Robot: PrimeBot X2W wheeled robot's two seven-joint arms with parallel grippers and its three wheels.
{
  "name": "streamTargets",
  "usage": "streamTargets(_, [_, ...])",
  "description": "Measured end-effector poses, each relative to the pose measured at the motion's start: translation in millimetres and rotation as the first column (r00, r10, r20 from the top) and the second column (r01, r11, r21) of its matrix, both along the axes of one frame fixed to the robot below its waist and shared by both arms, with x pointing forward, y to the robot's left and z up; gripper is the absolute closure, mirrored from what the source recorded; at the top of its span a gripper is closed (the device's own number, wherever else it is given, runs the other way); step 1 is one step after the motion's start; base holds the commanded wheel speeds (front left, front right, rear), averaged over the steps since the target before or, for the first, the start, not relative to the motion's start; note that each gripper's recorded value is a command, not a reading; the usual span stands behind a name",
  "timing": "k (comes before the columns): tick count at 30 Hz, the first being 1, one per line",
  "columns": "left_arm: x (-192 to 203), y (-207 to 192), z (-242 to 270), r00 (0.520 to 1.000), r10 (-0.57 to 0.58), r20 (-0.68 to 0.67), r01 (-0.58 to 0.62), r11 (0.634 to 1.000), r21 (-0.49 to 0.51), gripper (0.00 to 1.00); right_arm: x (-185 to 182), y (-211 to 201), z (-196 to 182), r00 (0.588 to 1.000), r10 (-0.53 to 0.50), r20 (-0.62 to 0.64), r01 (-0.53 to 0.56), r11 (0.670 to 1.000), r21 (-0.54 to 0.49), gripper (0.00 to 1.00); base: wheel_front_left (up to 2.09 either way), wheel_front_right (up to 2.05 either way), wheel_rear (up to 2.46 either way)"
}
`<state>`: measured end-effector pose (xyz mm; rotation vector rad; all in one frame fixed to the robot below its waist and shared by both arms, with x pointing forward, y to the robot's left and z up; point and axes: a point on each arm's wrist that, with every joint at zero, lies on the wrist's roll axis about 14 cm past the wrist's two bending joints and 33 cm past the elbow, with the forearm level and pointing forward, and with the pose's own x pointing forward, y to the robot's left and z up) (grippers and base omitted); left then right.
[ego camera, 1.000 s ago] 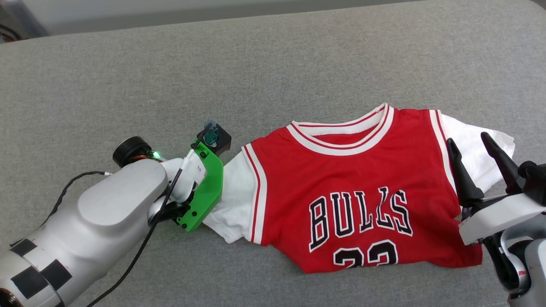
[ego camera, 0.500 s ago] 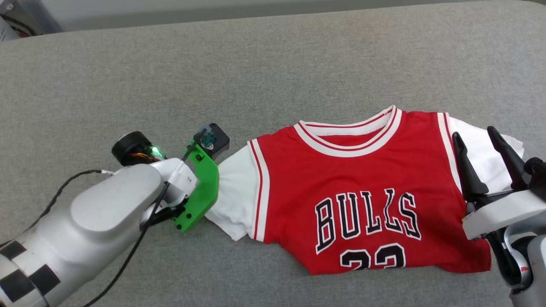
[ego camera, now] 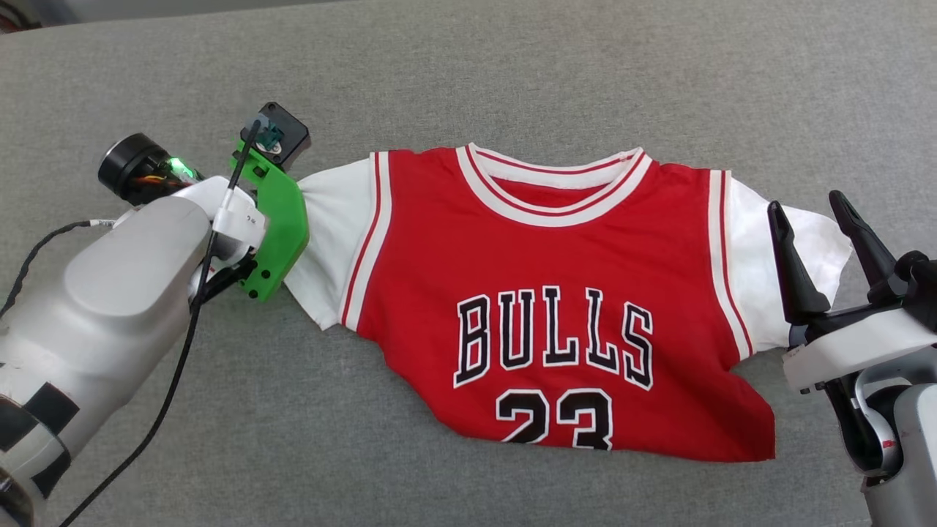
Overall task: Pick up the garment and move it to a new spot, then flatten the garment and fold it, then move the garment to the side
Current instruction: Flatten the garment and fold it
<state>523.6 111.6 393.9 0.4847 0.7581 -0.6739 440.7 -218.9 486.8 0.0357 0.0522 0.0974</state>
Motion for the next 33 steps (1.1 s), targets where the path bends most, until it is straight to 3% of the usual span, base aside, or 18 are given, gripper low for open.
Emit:
streamTargets(6, [-3, -1, -31, 0.997, 0.042, -0.061, -0.042, 0.999, 0.008, 1.00, -5, -11, -6, 0.999, -0.031, -0.016, 0.031, 0.999, -0.012, 0.00, 0.00, 0.00, 0.00])
streamTargets(7, [-1, 0, -32, 0.997, 0.050, -0.055, -0.050, 0.999, 0.000, 0.69, -6, -12, -6, 0.999, -0.035, -0.017, 0.035, 0.999, -0.013, 0.00, 0.00, 0.00, 0.00])
streamTargets(8, [0, 0, -32, 0.997, 0.058, -0.051, -0.058, 0.998, -0.010, 0.13, -6, -13, -6, 0.999, -0.038, -0.017, 0.038, 0.999, -0.014, 0.00, 0.00, 0.00, 0.00])
streamTargets(9, [2, 0, -30, 0.998, 0.060, -0.035, -0.061, 0.998, -0.023, 0.00, -6, -14, -6, 0.999, -0.041, -0.016, 0.041, 0.999, -0.015, 0.00, 0.00, 0.00, 0.00])
streamTargets(14, [11, 7, -12, 0.993, 0.106, 0.051, -0.101, 0.991, -0.093, 0.00, -5, -15, 2, 0.999, -0.045, 0.005, 0.045, 0.999, -0.011, 0.00, 0.00, 0.00, 0.00])
streamTargets(18, [12, 10, 6, 0.984, 0.176, 0.034, -0.167, 0.971, -0.174, 0.00, -7, -14, 6, 0.999, -0.045, 0.018, 0.045, 0.999, -0.006, 0.00, 0.00, 0.00, 0.00])
streamTargets(27, [21, 38, 60, 0.964, 0.261, -0.048, -0.266, 0.945, -0.189, 0.00, -8, -7, 13, 0.999, -0.025, 0.035, 0.025, 1.000, 0.002, 0.00, 0.00, 0.00, 0.00])
streamTargets(33, [13, 38, 47, 0.946, 0.262, -0.189, -0.288, 0.950, -0.124, 0.00, -7, -7, 11, 0.999, -0.023, 0.025, 0.023, 1.000, -0.003, 0.00, 0.00, 0.00, 0.00])
